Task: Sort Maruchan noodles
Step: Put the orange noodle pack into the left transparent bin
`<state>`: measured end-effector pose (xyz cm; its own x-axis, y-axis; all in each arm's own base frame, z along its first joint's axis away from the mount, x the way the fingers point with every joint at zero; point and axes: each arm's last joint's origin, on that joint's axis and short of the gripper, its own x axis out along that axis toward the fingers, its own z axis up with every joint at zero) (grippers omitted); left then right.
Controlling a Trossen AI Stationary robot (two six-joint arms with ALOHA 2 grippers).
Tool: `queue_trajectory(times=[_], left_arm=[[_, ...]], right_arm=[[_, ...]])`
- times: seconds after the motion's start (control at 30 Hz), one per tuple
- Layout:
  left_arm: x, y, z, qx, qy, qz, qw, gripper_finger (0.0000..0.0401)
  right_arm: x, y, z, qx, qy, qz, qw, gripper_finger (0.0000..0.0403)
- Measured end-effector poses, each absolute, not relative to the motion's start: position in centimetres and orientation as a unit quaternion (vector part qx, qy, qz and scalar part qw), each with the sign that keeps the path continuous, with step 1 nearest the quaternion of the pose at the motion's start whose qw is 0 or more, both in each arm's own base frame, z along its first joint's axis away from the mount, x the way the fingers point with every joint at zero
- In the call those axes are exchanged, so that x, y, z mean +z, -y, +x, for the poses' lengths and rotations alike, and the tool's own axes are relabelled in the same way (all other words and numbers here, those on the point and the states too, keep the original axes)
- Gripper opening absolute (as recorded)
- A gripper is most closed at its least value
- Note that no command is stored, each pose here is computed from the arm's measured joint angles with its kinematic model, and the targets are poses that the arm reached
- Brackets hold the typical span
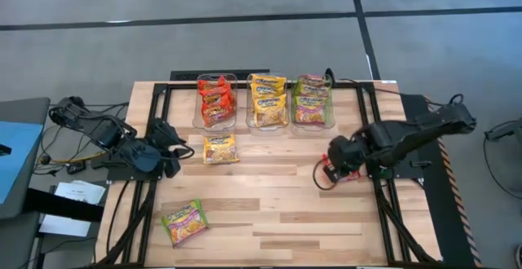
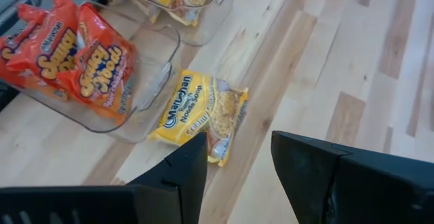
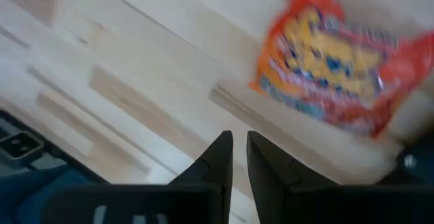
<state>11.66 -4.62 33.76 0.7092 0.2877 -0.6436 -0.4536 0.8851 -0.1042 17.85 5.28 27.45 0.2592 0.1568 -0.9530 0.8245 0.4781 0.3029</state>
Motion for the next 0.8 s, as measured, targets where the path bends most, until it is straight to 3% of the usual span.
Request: queue_trajectory(times=[0.3,0.57,0.8], left_arm=[[33.7,4.7,11.7,0.186,-0.336,-0.135,0.913,0.0151],[33.9,4.8,11.8,0.178,-0.328,-0.133,0.918,0.0151],[34.3,5.1,12.3,0.155,-0.308,-0.118,0.931,0.0151]], right_arm=[[25.4,-7.7,16.4,-0.268,-0.576,0.451,0.627,0.0099],[23.9,-8.5,16.7,-0.319,-0.599,0.397,0.618,0.0186],[21.4,-7.4,18.5,-0.383,-0.638,0.333,0.580,0.0255]])
